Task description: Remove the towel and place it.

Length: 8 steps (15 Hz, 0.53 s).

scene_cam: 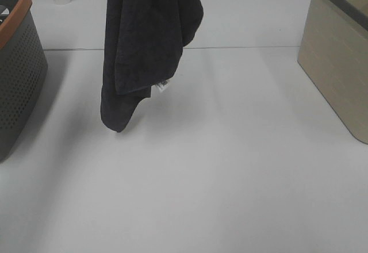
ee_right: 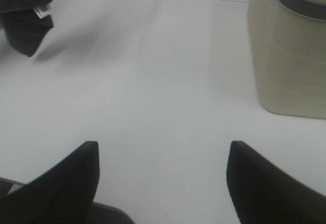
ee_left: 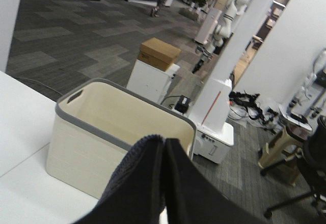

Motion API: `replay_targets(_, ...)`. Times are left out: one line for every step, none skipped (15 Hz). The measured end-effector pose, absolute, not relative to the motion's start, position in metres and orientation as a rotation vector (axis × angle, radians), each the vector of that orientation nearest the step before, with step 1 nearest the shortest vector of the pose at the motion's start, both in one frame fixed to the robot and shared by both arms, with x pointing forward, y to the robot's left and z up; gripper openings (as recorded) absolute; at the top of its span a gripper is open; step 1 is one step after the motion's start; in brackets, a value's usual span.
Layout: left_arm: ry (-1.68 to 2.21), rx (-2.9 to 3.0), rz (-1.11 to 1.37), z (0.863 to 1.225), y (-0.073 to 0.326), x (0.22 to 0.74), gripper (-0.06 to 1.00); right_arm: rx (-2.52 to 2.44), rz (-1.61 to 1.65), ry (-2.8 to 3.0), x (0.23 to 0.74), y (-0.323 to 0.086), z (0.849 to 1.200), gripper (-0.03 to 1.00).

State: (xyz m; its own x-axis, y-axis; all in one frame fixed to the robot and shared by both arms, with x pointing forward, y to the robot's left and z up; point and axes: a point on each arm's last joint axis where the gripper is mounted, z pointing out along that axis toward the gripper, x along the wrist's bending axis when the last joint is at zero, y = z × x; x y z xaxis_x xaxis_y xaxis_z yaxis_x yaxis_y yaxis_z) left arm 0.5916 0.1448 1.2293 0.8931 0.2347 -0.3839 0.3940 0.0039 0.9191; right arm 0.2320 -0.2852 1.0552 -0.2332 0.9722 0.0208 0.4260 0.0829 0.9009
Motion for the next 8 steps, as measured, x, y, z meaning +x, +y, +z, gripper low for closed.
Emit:
replay_targets(0.48, 1.604, -0.146, 1.225, 0.144, 0.593, 0.0, 1.373, 1.137, 1.774, 0.234, -0.282, 1.056, 0.7)
replay_targets(0.468, 1.616, -0.142, 1.222, 0.143, 0.594, 0.0, 1.371, 1.151, 1.817, 0.239, -0.278, 1.057, 0.7)
replay_targets(0.465, 1.618, -0.14, 1.22, 0.143, 0.596, 0.0, 1.369, 1.156, 1.842, 0.242, -0.276, 1.058, 0.7)
replay_targets(0.453, 1.624, -0.129, 1.217, 0.143, 0.598, 0.0, 1.367, 1.162, 1.881, 0.248, -0.274, 1.06, 0.7)
replay_targets(0.437, 1.631, -0.115, 1.214, 0.142, 0.6, 0.0, 1.363, 1.179, 1.909, 0.258, -0.271, 1.063, 0.7)
replay_targets(0.422, 1.637, -0.102, 1.211, 0.142, 0.603, 0.0, 1.337, 1.216, 1.906, 0.268, -0.268, 1.068, 0.7)
replay_targets(0.421, 1.642, -0.105, 1.207, 0.141, 0.605, 0.0, 1.3, 1.269, 1.881, 0.28, -0.265, 1.074, 0.7)
replay_targets(0.424, 1.646, -0.111, 1.202, 0.14, 0.609, 0.0, 1.269, 1.32, 1.865, 0.292, -0.262, 1.079, 0.7)
